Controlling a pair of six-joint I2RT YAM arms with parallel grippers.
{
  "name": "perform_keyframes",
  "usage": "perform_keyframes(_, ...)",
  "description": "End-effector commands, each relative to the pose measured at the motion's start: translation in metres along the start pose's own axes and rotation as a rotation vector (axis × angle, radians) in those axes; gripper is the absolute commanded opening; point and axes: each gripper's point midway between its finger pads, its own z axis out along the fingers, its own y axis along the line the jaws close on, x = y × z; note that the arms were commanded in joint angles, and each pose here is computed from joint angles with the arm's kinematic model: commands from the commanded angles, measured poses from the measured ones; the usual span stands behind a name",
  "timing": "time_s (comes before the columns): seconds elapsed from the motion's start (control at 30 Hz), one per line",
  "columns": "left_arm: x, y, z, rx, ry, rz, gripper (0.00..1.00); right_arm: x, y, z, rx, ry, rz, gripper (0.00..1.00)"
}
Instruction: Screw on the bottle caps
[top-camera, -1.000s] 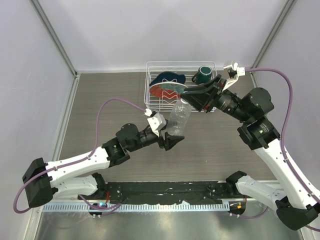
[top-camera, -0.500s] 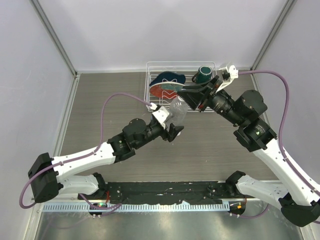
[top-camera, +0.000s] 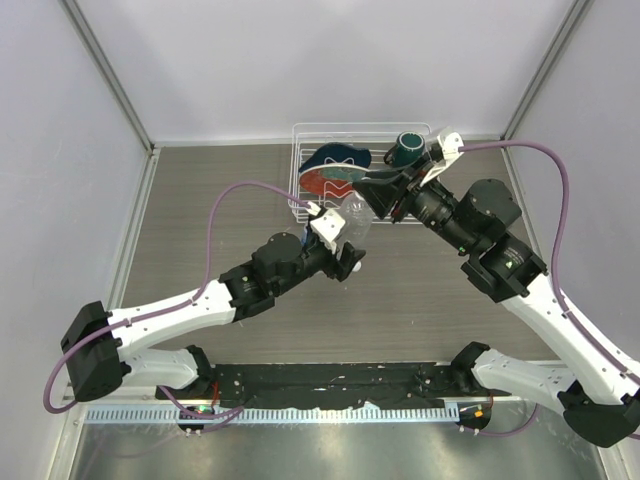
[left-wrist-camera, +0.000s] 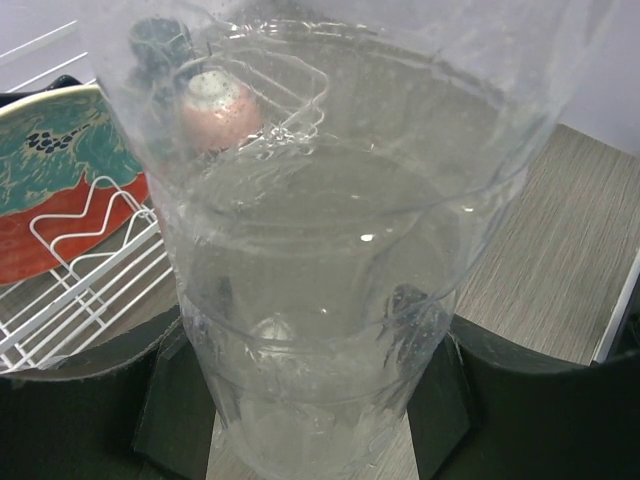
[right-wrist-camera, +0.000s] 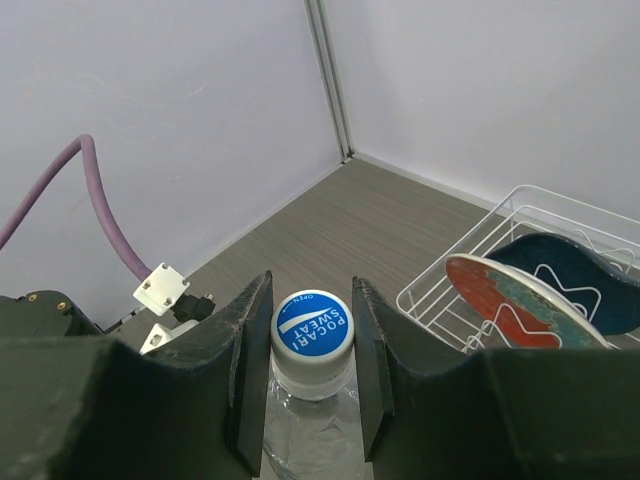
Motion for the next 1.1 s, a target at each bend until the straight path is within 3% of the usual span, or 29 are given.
perform_keyframes(0.0, -0.115, 0.018, -0.012, -0.084, -0.347, -0.111, 0.0, 0.062, 0.002, -0.007, -0.009, 0.237, 0.026, 0.01)
perform_keyframes(0.2, -0.124, 0.028, -0.012, -0.138, -0.37, -0.131, 0.0, 0.07, -0.001, 0.0, 0.012, 0.238, 0.037, 0.03)
perform_keyframes(0.37, -0.116, 0.025, -0.013, -0.125, -0.357, -0.145, 0.0, 0.065, 0.003, 0.007, 0.001, 0.225, 0.042, 0.23)
perform_keyframes(0.5, -0.106, 0.025, -0.013, -0.122, -0.346, -0.146, 0.0, 0.059, 0.003, 0.012, 0.003, 0.213, 0.037, 0.33)
perform_keyframes(0.87, -0.091, 0.025, -0.015, -0.117, -0.33, -0.141, 0.0, 0.051, 0.008, 0.019, -0.013, 0.21, 0.019, 0.43)
perform_keyframes(1.07, -0.086, 0.029, -0.018, -0.126, -0.325, -0.139, 0.0, 0.048, 0.011, 0.018, -0.023, 0.212, 0.009, 0.53)
